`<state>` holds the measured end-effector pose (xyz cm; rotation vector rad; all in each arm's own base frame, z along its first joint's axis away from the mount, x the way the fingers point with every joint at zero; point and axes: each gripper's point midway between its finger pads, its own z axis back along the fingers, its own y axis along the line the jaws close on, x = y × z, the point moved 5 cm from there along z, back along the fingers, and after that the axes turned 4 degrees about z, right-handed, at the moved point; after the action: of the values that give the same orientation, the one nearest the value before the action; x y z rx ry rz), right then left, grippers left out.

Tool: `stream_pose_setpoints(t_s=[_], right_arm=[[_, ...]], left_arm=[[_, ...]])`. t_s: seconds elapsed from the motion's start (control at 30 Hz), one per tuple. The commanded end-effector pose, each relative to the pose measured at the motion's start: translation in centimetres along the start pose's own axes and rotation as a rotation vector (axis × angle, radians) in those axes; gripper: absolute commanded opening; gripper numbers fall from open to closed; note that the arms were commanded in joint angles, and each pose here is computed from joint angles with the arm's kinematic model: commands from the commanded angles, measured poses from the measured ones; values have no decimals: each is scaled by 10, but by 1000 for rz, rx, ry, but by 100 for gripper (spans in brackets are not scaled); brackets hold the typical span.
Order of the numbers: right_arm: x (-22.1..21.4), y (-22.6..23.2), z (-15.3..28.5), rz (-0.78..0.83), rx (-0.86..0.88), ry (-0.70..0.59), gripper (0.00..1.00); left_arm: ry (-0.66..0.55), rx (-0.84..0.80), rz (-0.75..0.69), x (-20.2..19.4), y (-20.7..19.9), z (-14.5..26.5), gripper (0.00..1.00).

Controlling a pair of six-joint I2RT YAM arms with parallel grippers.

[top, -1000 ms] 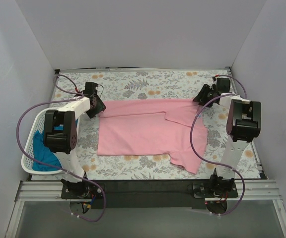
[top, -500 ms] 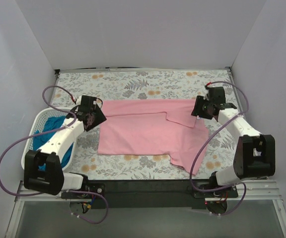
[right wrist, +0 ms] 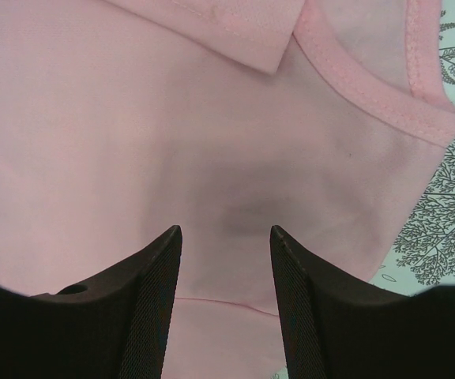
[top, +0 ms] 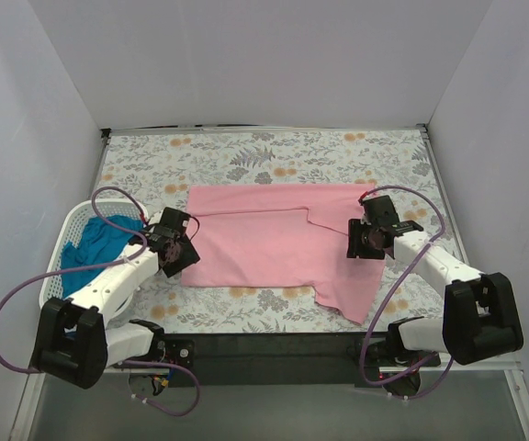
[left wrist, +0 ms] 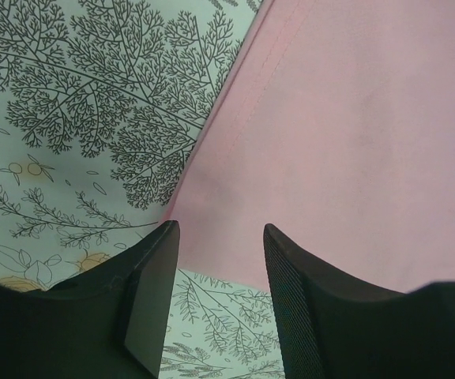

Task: Fold and stack the t-shirts
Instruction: Fold the tshirt

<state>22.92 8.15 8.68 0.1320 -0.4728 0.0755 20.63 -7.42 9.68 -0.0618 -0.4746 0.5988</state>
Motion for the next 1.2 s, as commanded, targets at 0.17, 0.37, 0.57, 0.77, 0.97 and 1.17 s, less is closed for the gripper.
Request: stream_pose_setpoints(t_s=[0.17, 0.37, 0.57, 0.77, 0.97, 1.17], right_arm=[[1, -8, 9, 11, -54, -34, 56], [0, -2, 16, 14, 2, -50, 56], [4, 0, 24, 35, 23, -91, 56], [-1, 0, 23, 37, 35, -97, 56], [-2, -6, 21, 34, -12, -103, 56], [-5, -15, 22, 2, -70, -109, 58]], left_arm=[[23, 136, 70, -7, 14, 2, 47], [73, 218, 69, -14, 19, 2, 48], [92, 256, 115, -24, 25, -7, 48], [101, 286, 135, -31, 30, -13, 42], [104, 306, 137, -37, 36, -18, 32], [91, 294, 135, -36, 36, -21, 24]])
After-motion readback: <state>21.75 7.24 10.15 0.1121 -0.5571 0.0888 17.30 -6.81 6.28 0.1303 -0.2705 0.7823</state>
